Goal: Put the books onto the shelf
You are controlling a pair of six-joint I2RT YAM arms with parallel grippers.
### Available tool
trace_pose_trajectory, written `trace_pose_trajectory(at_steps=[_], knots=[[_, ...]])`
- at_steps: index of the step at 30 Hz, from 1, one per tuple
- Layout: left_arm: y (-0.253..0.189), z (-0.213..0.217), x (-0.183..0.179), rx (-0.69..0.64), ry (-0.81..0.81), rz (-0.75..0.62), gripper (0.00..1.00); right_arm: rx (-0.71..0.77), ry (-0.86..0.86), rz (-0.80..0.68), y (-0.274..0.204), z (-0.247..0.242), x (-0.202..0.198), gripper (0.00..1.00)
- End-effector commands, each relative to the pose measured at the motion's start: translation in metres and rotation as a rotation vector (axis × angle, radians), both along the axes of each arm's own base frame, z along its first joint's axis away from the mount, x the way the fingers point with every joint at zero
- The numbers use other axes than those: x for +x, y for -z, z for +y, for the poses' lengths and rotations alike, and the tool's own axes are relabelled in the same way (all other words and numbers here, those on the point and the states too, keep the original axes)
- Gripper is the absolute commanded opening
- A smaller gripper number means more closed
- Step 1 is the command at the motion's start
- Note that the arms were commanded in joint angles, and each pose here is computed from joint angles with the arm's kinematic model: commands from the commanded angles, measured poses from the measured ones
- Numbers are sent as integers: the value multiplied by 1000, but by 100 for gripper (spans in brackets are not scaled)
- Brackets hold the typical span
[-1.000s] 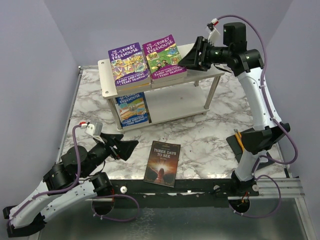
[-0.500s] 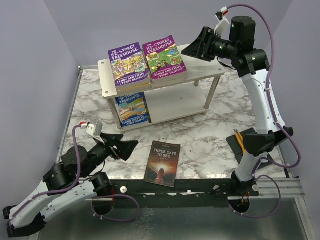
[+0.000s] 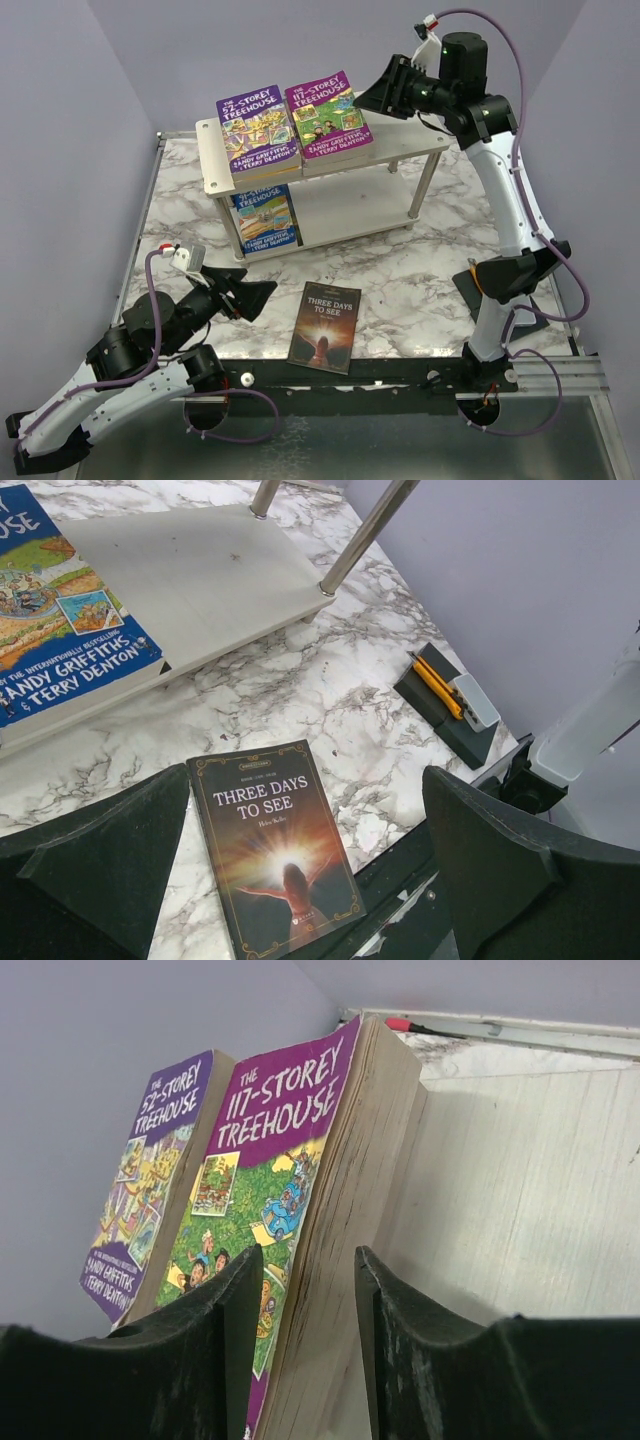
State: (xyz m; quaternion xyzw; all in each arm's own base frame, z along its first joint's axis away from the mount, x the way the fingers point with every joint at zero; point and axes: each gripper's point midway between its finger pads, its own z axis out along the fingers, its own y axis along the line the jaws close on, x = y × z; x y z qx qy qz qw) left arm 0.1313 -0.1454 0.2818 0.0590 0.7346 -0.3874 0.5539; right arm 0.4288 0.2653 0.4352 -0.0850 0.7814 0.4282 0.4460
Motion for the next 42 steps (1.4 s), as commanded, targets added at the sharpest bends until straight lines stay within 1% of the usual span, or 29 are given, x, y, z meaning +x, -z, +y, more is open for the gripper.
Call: trace_pose_trajectory(at_steps=[1,10,15,18,22,26,31,33,37,42], knots=[[-2,-1,-2,-8,18,-21,99,-25,10,-22,6,5,5,43],[-1,-2,-2,-5,19,-17,99,-32,-20,-8,13,16,-1,31],[-1,-2,-2,-5,18,-17,99,-33,-33,-11,14,23,-2,27],[-1,-2,-2,-3,18,-18,99,-28,-42,-10,14,26,-4,23],[-1,-2,-2,-4,18,-18,99,-27,-40,-12,13,28,-5,23],[-1,-1,-2,-6,18,-18,99,-41,18,-32,8,19,-4,30],[0,-2,-2,-1,18,-13,99,-44,110,-86,-9,-2,-14,47],[0,-3,-1,2,20,-11,99,-41,139,-107,-17,-12,-23,52],[4,-6,0,16,20,1,99,-46,188,-144,-28,-33,-51,56],[12,-20,1,62,58,43,99,-51,223,-171,-25,-61,-98,63]])
